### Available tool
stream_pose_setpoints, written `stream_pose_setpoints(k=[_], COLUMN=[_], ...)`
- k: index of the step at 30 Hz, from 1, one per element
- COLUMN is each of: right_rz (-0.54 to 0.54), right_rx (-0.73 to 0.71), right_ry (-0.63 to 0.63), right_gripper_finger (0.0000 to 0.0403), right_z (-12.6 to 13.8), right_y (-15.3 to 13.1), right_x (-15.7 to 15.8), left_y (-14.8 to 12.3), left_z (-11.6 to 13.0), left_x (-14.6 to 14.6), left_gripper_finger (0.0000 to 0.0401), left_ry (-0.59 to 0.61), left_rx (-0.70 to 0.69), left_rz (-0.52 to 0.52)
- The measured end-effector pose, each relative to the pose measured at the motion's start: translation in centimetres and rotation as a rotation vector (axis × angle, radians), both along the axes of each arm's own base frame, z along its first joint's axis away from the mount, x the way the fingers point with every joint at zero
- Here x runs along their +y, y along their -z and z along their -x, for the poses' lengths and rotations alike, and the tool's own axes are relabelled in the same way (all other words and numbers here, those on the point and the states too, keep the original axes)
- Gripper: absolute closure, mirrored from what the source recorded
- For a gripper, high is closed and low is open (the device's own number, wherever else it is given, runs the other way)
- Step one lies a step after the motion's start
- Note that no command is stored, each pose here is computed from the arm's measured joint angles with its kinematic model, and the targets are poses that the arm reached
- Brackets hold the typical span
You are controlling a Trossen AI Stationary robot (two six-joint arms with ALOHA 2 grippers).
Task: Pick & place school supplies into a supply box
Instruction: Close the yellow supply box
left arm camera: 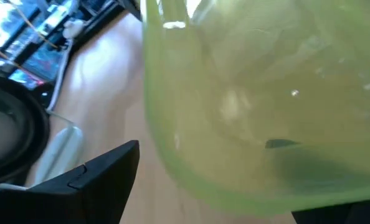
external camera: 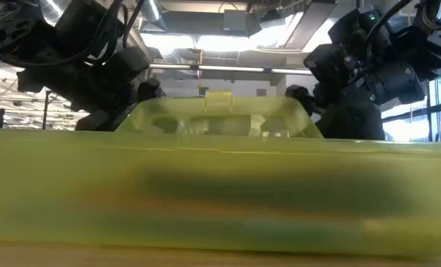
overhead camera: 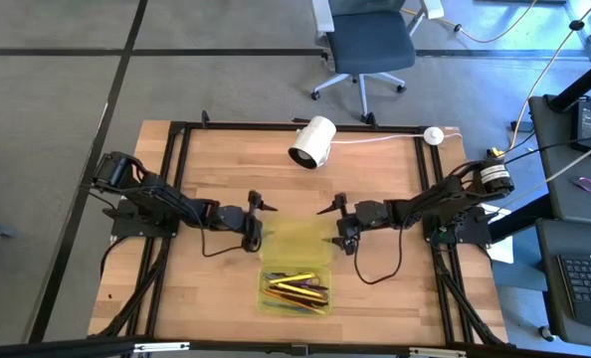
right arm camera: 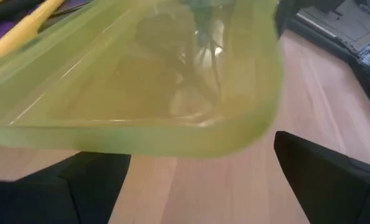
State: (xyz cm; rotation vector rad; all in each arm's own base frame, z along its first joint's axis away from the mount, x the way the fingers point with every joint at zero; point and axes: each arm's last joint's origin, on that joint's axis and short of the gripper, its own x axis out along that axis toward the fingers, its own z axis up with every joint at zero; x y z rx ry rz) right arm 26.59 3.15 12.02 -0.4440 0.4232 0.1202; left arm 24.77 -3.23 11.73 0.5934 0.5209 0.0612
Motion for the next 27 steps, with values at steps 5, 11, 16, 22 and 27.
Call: stream_pose_setpoints(k=[5, 11, 16, 22, 27], right_rz=[-0.001, -0.004, -0.006, -0.012, -0.019], right_rx=[-0.013, -0.034, -0.049, -0.084, -0.123], right_ry=[0.002, 0.002, 0.002, 0.002, 0.002], right_gripper_finger=[0.001, 0.001, 0.001, 0.001, 0.001], right_z=[0.2, 0.3, 0.4, 0.5, 0.7], right_y=[-0.8, -1.5, -1.9, -2.7, -3.7], right_x=[0.0, -0.1, -0.1, -0.1, -0.1], left_y=[-0.8, -2.9, -4.6, -5.6, -5.8], left_z=[-0.3, -0.1, 0.2, 0.6, 0.8], left_x=[0.1, 0.1, 0.0, -0.6, -1.2], left_gripper_finger=[0.0053, 0.0053, 0.0053, 0.0053, 0.0053], left_ry=[-0.032, -0.027, -0.01, 0.032, 0.051], left_rx=[-0.029, -0.109, -0.189, -0.235, -0.242], left_rz=[-0.045, -0.037, 0.026, 0.064, 0.066])
